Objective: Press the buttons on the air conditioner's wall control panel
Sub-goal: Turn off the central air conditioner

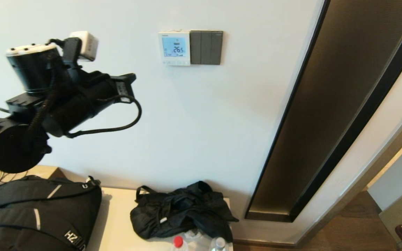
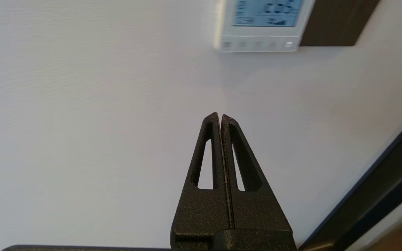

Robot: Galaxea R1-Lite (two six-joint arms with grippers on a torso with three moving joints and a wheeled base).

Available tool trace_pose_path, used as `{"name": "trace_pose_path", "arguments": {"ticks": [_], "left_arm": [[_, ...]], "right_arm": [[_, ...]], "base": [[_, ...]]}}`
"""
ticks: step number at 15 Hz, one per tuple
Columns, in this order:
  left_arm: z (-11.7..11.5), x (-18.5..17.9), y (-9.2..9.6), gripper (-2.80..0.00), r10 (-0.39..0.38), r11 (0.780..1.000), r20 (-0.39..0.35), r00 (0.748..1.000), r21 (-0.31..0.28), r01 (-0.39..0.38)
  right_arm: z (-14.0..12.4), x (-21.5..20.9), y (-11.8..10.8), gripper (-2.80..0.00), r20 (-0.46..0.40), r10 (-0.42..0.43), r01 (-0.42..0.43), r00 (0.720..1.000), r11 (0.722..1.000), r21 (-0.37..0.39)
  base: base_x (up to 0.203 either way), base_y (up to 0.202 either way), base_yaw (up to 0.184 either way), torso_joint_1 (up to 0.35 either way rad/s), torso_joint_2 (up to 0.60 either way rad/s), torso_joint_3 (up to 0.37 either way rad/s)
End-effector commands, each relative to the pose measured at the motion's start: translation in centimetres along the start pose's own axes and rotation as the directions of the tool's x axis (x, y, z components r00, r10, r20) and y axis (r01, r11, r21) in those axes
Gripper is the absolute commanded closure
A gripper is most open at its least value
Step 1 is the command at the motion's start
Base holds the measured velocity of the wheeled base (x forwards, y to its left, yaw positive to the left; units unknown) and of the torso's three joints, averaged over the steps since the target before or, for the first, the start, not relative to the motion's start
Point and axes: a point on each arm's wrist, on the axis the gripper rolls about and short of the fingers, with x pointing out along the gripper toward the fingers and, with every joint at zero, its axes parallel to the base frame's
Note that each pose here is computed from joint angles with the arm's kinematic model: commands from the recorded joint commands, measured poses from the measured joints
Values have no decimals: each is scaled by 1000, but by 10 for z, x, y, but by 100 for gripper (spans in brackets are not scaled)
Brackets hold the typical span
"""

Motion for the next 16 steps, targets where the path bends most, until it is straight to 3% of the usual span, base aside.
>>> {"name": "trace_pose_path", "arguments": {"ticks": [1,4,12,16], "left_arm": [[31,-58,11,0,41,999,87,995,9,-42],[36,-119,17,0,70,997,120,990,19,-73],[4,-252,3,0,156,987,99,983,18,-159],[-27,-308,-6,0,223,975,-27,974,14,-223]], "right_arm": [[0,0,0,0,0,0,0,1000,1000,-1],[0,0,0,0,0,2,-2,1000,1000,-3],[0,0,0,0,2,2,-2,1000,1000,-3],[0,0,0,0,0,0,0,1000,1000,0]], "base": [[0,0,0,0,0,0],[0,0,0,0,0,0],[0,0,0,0,0,0],[0,0,0,0,0,0]]}}
